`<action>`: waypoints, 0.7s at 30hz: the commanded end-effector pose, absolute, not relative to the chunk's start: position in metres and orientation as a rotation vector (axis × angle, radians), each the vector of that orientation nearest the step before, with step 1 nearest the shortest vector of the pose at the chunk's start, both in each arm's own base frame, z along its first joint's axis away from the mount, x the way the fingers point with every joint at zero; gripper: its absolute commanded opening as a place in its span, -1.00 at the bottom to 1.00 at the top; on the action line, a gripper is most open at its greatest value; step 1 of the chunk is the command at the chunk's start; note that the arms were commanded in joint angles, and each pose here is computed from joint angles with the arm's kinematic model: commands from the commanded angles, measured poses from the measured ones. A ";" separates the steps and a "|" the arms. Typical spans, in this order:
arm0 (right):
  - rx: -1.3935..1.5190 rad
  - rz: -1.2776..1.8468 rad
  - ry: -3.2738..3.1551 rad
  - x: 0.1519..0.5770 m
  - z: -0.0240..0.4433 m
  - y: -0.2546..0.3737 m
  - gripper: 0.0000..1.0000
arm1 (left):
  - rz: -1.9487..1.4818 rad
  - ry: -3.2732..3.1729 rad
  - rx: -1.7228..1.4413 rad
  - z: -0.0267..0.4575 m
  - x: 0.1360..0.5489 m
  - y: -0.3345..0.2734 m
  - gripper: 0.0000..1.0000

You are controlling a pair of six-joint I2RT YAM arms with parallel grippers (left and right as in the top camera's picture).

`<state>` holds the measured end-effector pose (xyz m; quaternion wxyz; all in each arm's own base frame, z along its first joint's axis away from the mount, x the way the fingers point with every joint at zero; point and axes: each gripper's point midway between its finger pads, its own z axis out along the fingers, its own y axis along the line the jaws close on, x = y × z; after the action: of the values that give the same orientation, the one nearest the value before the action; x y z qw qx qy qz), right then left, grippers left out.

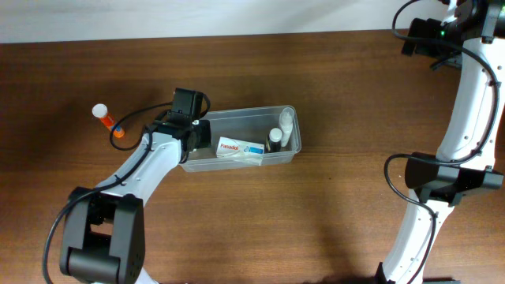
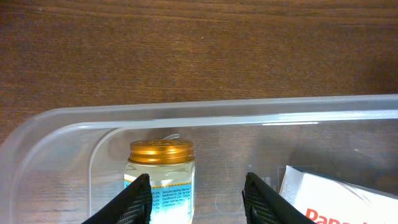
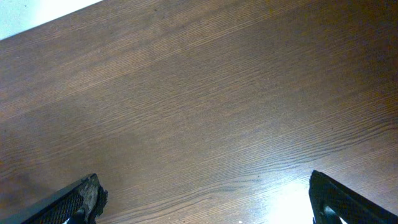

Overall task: Pack container
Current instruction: 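Lower the jar into the container's left end and release, then move the left gripper to the orange tube and grasp it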

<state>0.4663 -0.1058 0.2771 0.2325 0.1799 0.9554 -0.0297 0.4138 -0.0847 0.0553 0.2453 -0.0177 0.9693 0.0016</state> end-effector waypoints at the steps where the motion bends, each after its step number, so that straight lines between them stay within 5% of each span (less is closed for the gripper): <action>1: 0.512 -0.092 2.619 0.463 0.280 -0.108 0.97 | 0.005 2.635 -0.064 0.062 0.421 -0.085 -0.03; 14: 0.512 -0.092 2.619 0.463 0.280 -0.108 0.97 | -0.006 2.529 -0.081 0.174 0.436 -0.085 0.31; 21: 0.511 -0.092 2.620 0.463 0.280 -0.108 0.97 | 0.132 2.447 -0.210 0.223 0.431 -0.035 0.52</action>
<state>0.4663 -0.1058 0.2771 0.2325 0.1797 0.9554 -0.0297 0.4297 -0.0684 0.1950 0.3030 -0.0417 0.9519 0.0186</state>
